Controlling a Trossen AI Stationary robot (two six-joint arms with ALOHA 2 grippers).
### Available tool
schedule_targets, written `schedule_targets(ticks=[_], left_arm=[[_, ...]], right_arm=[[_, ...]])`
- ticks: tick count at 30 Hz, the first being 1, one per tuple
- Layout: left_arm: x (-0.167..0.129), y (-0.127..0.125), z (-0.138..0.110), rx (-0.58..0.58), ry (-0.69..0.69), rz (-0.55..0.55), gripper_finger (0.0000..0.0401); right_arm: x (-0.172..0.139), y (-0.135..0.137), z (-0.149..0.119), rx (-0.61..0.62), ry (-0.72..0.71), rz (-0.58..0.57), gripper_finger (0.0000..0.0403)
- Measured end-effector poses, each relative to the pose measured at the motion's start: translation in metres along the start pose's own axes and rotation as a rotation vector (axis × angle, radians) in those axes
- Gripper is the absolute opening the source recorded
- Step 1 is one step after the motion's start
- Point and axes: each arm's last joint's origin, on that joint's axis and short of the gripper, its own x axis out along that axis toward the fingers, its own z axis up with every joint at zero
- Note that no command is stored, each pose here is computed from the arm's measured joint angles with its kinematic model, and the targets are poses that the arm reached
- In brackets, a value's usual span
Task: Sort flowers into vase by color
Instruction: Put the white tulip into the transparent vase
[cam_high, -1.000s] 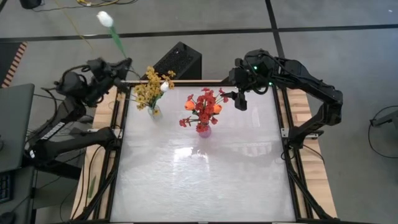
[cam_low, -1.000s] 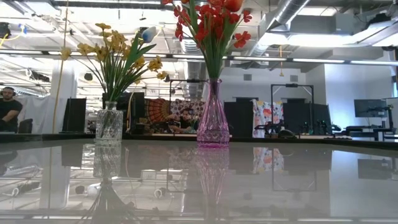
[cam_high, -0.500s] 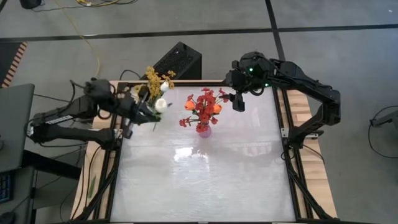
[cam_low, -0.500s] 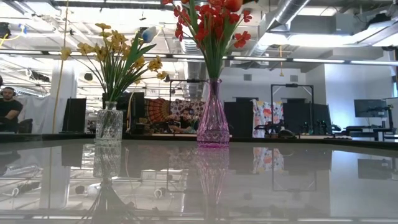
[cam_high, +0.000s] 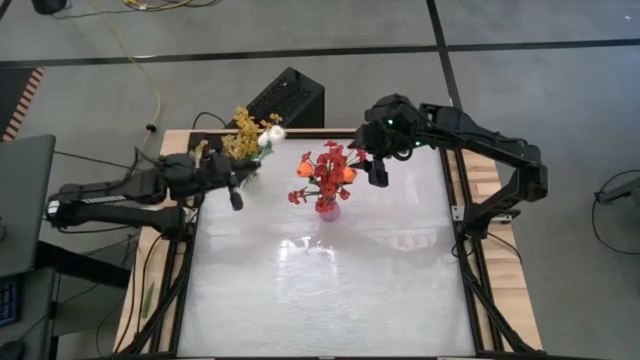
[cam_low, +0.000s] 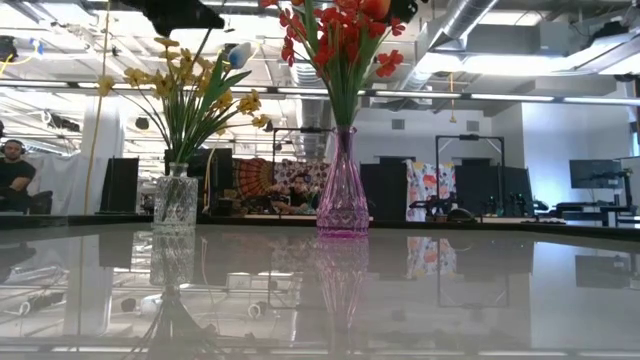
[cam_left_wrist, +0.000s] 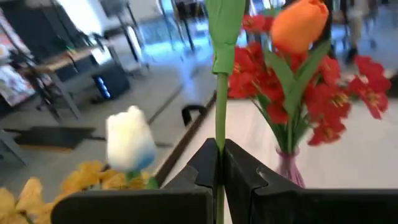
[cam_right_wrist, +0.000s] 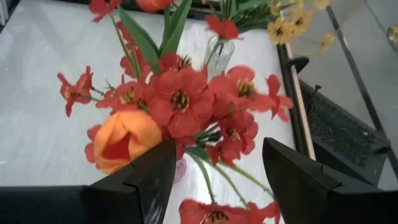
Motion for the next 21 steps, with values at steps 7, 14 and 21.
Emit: schedule_targets(ticks=[7, 14, 21], left_arm=[[0.016, -0.018, -0.043, 0.052, 0.004, -0.164, 0.0000], [0.016, -0.024, -0.040, 0.124, -0.031, -0.224, 0.0000], [0.008, -0.017, -0.050, 0.250, 0.118, -0.002, 0.0000]], right_arm=[[0.000, -0.003, 0.002, -0.036, -0.025, -0.014, 0.0265], [-0.001, -0.007, 0.003, -0.032, -0.044, -0.032, 0.0265], [-0.001, -0.006, 0.002, -0.033, -0.035, -0.025, 0.0265]])
